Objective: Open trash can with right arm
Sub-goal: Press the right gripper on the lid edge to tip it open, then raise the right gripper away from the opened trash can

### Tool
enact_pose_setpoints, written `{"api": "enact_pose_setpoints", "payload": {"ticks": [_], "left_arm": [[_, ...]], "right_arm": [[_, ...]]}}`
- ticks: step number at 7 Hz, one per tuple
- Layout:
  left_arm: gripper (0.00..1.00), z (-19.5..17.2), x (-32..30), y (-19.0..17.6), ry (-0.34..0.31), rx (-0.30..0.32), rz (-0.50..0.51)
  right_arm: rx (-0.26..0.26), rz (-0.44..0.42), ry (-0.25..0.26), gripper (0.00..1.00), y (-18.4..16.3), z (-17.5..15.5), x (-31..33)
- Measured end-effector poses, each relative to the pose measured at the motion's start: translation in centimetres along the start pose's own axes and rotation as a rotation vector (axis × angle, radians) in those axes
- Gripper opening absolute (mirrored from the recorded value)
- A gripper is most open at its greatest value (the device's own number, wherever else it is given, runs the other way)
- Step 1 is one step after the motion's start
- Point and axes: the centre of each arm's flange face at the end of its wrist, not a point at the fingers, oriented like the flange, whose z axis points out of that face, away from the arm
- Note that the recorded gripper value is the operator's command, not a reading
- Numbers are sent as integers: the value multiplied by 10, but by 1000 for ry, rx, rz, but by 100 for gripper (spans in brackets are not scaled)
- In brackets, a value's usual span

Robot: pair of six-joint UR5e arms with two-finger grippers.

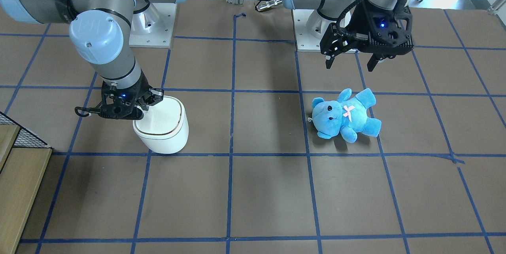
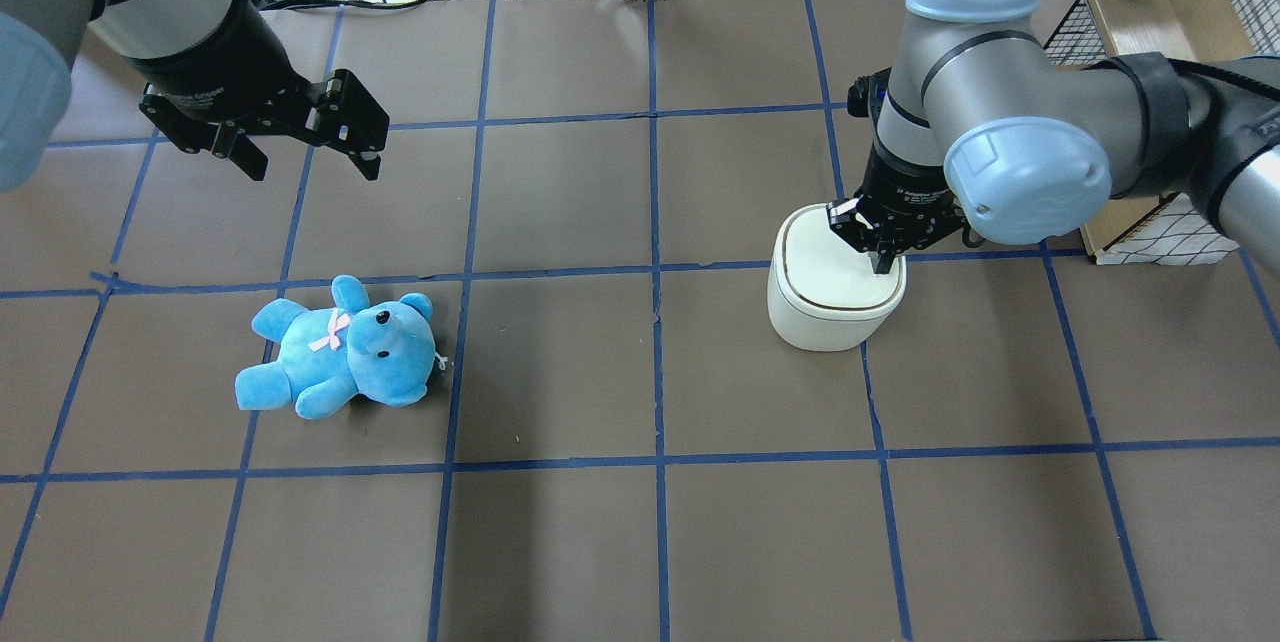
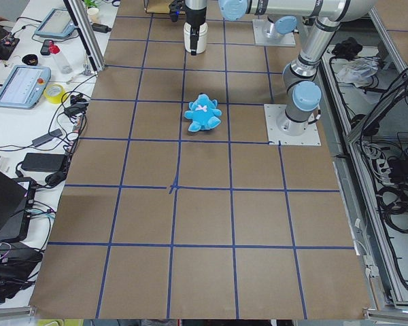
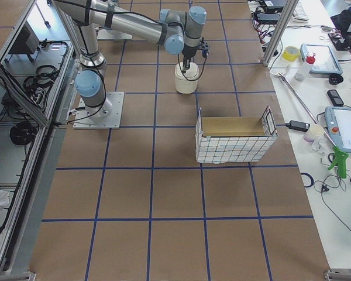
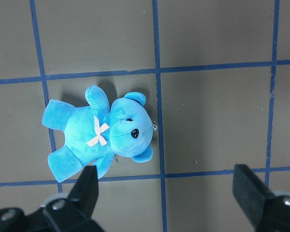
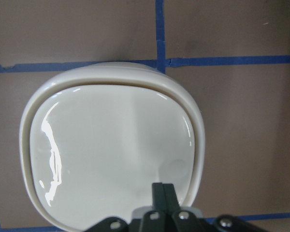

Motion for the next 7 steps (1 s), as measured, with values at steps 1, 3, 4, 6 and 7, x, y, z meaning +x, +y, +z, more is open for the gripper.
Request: {"api": "enact_pose_setpoints", "payload": {"ticks": [1,3,4,6,7], "left_arm": [[100,0,0,0,0,0,0],[100,0,0,0,0,0,0],[100,0,0,0,-1,0,0],[100,0,0,0,0,0,0],[100,0,0,0,0,0,0]], "right_arm": [[-2,0,-1,0,-1,4,0],[3,-1,2,37,-3,4,0],[11,1,3,94,-2,-1,0],[84,13,-11,100,13,-41,2],[154,15,-20,100,18,-76,3]]}}
